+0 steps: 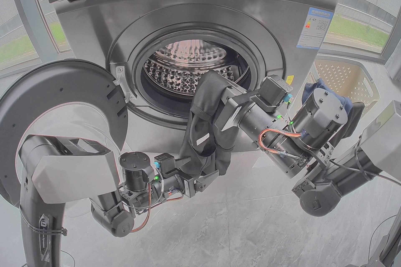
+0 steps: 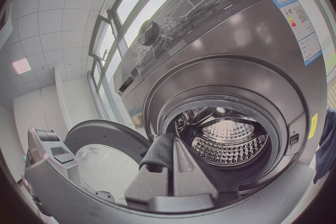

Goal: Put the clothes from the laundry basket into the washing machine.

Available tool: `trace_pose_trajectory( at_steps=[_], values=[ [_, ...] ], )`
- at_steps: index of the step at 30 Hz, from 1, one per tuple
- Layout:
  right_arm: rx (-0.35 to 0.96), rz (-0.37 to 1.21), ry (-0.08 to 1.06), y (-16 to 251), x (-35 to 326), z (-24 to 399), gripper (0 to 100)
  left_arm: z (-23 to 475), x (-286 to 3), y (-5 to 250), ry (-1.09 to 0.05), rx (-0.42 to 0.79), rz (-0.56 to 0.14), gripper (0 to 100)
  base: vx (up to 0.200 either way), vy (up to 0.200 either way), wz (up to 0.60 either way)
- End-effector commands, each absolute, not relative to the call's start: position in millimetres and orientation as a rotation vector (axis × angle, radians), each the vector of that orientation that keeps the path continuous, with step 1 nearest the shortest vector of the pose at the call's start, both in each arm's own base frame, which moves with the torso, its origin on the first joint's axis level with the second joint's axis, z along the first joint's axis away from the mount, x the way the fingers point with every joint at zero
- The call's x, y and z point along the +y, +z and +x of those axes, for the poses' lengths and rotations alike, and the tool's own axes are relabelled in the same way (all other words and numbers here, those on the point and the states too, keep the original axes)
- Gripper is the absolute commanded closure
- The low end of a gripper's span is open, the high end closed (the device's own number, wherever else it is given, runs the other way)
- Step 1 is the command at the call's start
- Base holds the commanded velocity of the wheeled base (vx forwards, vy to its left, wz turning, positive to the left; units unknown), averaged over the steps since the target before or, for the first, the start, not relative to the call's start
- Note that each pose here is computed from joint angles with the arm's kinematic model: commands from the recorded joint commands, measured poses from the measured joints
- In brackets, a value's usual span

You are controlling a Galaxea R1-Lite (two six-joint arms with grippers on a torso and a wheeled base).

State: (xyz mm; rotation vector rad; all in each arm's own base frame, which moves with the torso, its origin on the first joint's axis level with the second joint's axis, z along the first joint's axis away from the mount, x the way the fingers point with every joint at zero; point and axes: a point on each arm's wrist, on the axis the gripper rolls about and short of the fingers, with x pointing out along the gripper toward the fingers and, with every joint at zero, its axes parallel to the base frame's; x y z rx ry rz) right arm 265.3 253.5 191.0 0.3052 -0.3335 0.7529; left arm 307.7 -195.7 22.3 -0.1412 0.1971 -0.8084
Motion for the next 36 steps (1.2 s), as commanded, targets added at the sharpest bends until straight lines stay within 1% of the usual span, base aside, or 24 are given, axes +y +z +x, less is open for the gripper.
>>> trace_pose_trajectory(
  at_steps=[1,3,10,11,18,28,30,32,34,36],
  values=[
    [-0.334,0.307,0.755,191,254,265,100,324,-195,10,-0.783,0.191,-0.142,0,0.0,0.0,0.0],
    [-0.335,0.308,0.757,191,254,264,100,328,-194,8,-0.768,0.184,-0.141,0,0.0,0.0,0.0],
    [-0.336,0.31,0.759,191,254,263,100,337,-198,12,-0.716,0.136,-0.143,0,0.0,0.0,0.0],
    [-0.335,0.311,0.76,191,255,263,100,338,-198,12,-0.711,0.134,-0.143,100,0.0,0.0,0.0],
    [-0.333,0.312,0.766,190,256,261,100,354,-199,10,-0.652,0.091,-0.148,100,0.0,0.0,0.0],
    [-0.326,0.309,0.76,188,254,262,100,353,-194,13,-0.639,0.093,-0.156,100,0.0,0.0,0.0],
    [-0.326,0.307,0.751,188,252,264,100,341,-189,24,-0.648,0.101,-0.155,100,0.0,0.0,0.0],
    [-0.325,0.307,0.741,187,249,267,100,335,-186,30,-0.652,0.104,-0.156,100,0.0,0.0,0.0],
    [-0.321,0.304,0.732,186,246,269,100,322,-180,43,-0.677,0.107,-0.156,100,0.0,0.0,0.0],
    [-0.32,0.303,0.733,186,247,268,100,315,-177,47,-0.703,0.119,-0.153,100,0.0,0.0,0.0]
  ],
)
